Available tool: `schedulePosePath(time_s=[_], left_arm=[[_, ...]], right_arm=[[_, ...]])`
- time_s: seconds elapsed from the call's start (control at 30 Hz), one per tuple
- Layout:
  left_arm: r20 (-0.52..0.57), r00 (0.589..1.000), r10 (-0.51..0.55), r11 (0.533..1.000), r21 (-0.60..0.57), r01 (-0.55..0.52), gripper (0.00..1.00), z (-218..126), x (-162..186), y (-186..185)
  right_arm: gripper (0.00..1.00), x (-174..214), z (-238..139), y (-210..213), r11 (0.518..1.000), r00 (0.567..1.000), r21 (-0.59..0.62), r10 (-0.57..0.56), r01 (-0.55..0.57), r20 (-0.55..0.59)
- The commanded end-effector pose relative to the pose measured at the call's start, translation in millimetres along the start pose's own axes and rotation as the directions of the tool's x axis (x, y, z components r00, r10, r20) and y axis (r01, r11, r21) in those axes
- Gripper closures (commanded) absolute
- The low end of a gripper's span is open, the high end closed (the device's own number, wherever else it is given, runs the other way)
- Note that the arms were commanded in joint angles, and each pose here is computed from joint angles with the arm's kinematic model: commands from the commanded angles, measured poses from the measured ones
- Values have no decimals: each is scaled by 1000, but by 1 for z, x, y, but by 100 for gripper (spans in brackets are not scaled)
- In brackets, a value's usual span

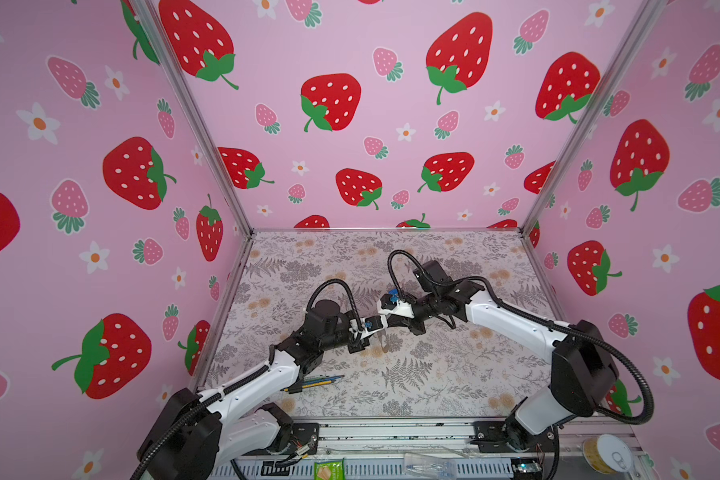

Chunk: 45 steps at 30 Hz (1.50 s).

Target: Put the keys on the keyring

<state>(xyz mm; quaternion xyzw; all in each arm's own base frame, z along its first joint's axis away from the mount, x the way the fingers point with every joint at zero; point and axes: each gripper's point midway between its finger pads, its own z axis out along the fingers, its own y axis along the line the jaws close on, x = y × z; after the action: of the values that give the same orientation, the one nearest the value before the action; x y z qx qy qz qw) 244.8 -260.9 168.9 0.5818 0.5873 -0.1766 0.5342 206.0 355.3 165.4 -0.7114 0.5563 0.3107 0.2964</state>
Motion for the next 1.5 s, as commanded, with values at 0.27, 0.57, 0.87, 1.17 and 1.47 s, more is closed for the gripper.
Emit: schedulePosePath(time_s=[0.27, 0.57, 0.87, 1.17, 1.47], left_arm=[[5, 1000, 18, 999, 50, -18, 99, 4, -5, -7], [77, 997, -29, 998, 52, 25, 100, 1, -18, -6], [170, 980, -101, 994, 48, 94, 100, -4, -35, 9], [247, 956, -161, 986, 85, 144, 100, -5, -53, 20], [292, 939, -183, 981, 119, 154, 100, -4, -67, 25]], right_arm=[[98, -6, 0, 2, 1000, 998, -16, -2, 3, 56], [67, 5, -19, -12, 993, 997, 116, 0, -8, 73], [75, 4, -55, -1, 966, 982, 257, -48, -1, 182], [85, -12, -58, 5, 974, 958, 225, -30, -36, 286], [80, -14, -54, 10, 981, 951, 184, -4, -56, 310]])
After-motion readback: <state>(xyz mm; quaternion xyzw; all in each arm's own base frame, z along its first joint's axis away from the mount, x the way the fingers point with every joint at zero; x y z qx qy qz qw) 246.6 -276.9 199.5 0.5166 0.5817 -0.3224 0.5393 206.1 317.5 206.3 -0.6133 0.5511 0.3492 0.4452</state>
